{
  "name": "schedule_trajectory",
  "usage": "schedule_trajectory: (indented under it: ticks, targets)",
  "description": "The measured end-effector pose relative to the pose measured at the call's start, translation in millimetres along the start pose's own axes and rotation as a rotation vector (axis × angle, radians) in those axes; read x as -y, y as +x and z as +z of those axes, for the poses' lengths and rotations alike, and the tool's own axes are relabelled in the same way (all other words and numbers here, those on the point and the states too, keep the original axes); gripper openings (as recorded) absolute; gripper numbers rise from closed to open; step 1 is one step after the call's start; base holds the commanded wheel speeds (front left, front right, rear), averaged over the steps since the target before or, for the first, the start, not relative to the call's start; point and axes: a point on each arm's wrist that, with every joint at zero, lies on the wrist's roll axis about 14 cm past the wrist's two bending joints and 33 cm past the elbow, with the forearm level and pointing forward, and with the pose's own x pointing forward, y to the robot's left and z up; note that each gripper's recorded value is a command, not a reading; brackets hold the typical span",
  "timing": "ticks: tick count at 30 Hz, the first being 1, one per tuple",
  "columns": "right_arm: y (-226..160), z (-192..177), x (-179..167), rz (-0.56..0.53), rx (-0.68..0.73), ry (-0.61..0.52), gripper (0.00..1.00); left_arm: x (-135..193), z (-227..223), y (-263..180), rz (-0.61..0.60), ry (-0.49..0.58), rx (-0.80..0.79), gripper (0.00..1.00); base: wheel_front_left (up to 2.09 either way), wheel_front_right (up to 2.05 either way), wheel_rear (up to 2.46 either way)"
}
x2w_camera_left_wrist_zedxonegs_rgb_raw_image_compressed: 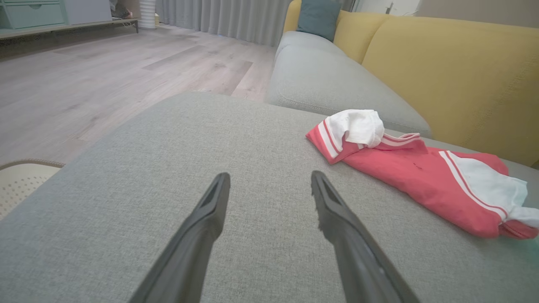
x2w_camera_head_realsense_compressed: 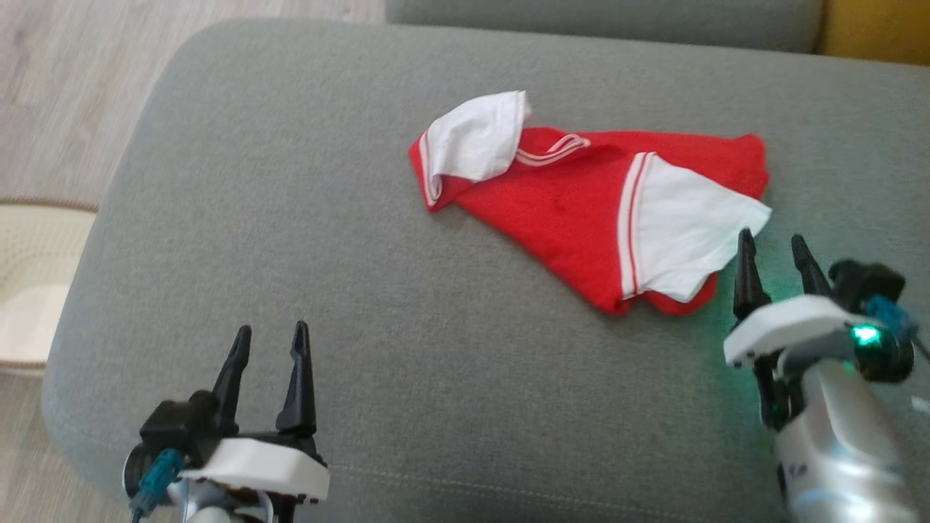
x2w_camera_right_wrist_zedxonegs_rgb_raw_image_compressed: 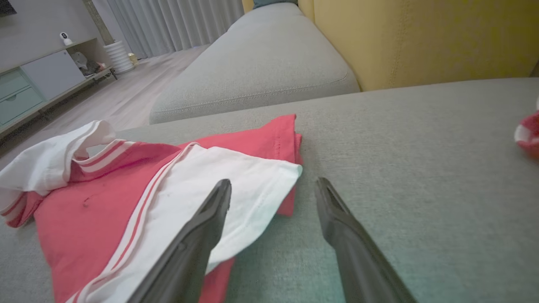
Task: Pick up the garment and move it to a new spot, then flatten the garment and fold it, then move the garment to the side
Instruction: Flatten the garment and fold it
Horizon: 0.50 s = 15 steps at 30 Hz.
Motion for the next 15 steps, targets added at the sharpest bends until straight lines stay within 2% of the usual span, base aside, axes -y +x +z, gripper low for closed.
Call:
schedule_trajectory:
  ticks: [4,10,15]
  targets:
    - [19.2,-10.1,-4.8,-0.001,-0.054,0.029,1.00,-5.3,-4.0,3.0,0.018,0.004,-0.013,1.00,0.00,0.00,0.00]
    - [27.2,-31.7,-0.9,-0.030,-0.128,0.054,1.00,-10.0,-10.3,2.2,0.037,-0.001,-0.032,1.00,0.00,0.00,0.00]
    - [35.0,-24.6,-6.0,-0.021,-0.111,0.059,1.00,-13.6,-10.0,3.6,0.044,0.006,-0.030,1.00,0.00,0.00,0.00]
